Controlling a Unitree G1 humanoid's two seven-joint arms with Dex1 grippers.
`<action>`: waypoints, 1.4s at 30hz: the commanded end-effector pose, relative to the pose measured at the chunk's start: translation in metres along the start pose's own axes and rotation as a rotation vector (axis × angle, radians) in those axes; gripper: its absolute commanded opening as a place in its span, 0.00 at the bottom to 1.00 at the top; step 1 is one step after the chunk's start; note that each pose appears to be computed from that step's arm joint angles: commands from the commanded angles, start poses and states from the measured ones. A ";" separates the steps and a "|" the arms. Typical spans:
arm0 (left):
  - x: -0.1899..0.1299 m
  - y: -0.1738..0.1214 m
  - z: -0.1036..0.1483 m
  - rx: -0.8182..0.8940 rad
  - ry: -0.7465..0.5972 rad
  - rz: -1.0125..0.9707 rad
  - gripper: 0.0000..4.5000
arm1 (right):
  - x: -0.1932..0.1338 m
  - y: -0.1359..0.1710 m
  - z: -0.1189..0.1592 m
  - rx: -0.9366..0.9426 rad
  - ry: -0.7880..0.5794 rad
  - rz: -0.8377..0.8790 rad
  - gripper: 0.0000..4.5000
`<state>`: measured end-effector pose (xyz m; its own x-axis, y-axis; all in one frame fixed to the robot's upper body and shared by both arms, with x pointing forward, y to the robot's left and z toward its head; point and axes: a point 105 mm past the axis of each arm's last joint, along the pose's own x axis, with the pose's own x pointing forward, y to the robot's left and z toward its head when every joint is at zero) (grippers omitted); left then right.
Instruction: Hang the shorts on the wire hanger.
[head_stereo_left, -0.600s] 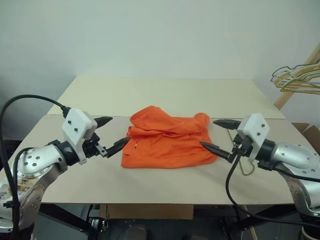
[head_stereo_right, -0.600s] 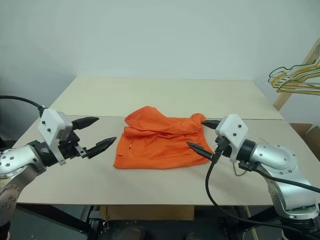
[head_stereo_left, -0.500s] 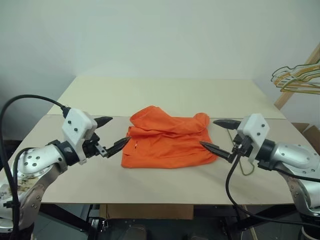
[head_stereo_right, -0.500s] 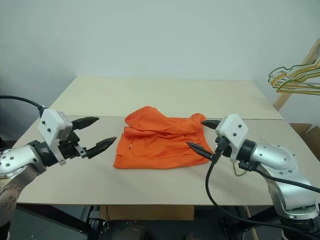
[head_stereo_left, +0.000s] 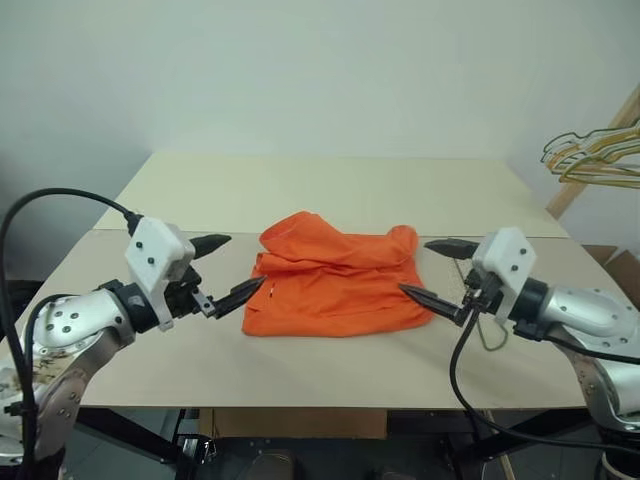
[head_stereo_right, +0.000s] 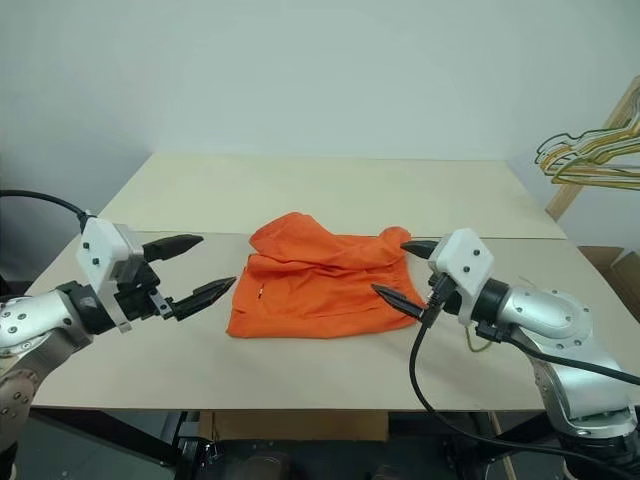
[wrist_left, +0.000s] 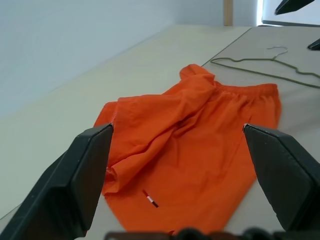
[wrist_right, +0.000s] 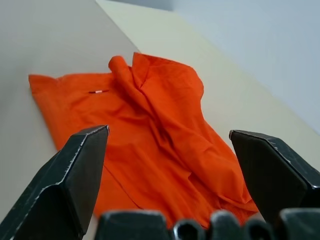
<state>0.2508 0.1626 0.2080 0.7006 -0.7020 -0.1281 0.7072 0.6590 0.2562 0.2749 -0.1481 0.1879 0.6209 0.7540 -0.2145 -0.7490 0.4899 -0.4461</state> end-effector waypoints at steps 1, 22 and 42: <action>-0.004 -0.003 0.007 0.020 -0.018 -0.029 1.00 | 0.004 0.002 -0.004 -0.163 0.089 0.070 1.00; 0.006 -0.009 0.007 0.017 -0.044 -0.056 1.00 | 0.045 -0.013 -0.112 -0.950 0.533 0.253 1.00; 0.004 -0.003 -0.010 0.092 0.053 -0.040 1.00 | 0.066 -0.009 -0.125 -0.980 0.470 0.250 0.01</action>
<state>0.2512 0.1578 0.1962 0.6736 -0.7173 -0.1783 0.7327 0.6164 0.2886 0.3453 -0.1617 0.0510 0.6312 0.4099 -0.6585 -0.5378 -0.3805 -0.7523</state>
